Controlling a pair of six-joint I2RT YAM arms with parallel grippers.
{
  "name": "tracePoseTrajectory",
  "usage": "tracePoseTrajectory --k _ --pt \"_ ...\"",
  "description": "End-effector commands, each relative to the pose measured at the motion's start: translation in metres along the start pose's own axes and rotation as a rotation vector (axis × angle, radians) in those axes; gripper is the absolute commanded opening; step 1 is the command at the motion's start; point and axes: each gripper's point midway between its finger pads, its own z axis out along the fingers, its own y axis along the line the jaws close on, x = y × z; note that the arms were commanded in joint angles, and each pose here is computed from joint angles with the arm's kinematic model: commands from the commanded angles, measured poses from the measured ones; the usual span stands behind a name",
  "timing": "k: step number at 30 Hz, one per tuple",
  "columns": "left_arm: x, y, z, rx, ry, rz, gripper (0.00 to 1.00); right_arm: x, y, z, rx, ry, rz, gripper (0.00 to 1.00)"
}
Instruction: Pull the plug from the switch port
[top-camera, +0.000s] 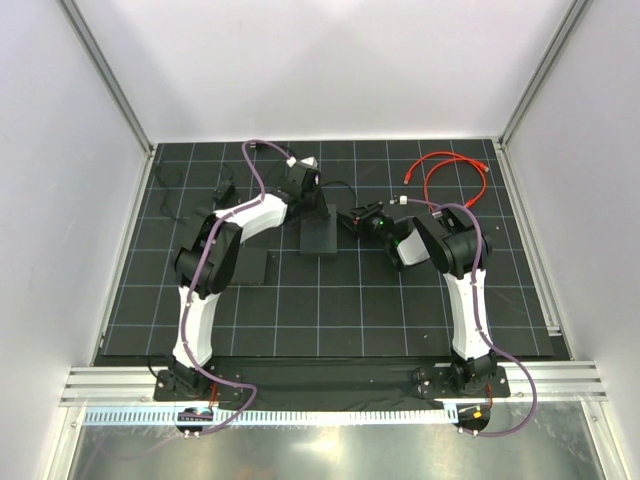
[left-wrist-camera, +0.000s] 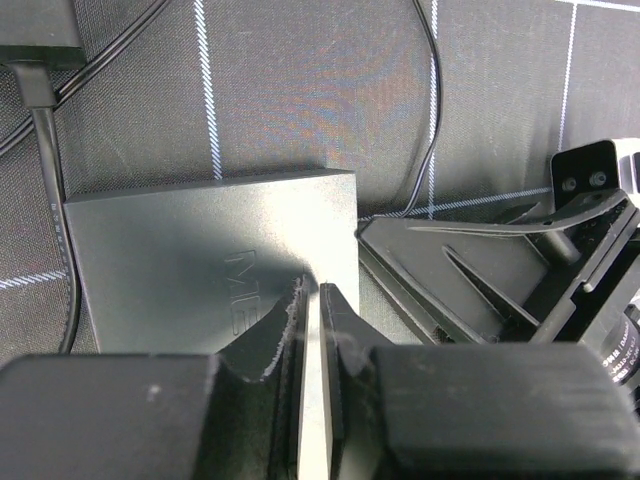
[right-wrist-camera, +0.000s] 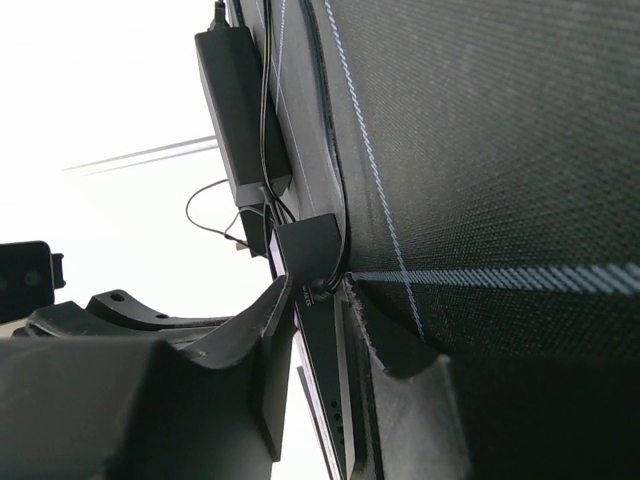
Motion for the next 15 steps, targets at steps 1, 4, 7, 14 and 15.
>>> tracePoseTrajectory --k 1,4,7,14,15 --pt "0.019 0.018 0.007 -0.067 0.072 -0.017 0.12 0.007 -0.014 0.007 0.039 -0.022 0.006 0.29" --pt "0.024 0.021 0.01 -0.077 0.087 -0.033 0.08 0.006 -0.024 0.004 0.076 -0.044 0.031 0.2" --pt "0.027 0.022 0.011 -0.078 0.098 -0.042 0.06 0.005 -0.029 0.005 0.093 -0.049 0.053 0.19" --pt "0.035 0.032 0.017 -0.088 0.129 -0.087 0.0 0.006 -0.032 0.01 0.11 -0.041 0.061 0.07" --pt "0.036 0.034 0.019 -0.091 0.133 -0.104 0.0 0.004 -0.032 0.01 0.114 -0.049 0.058 0.04"
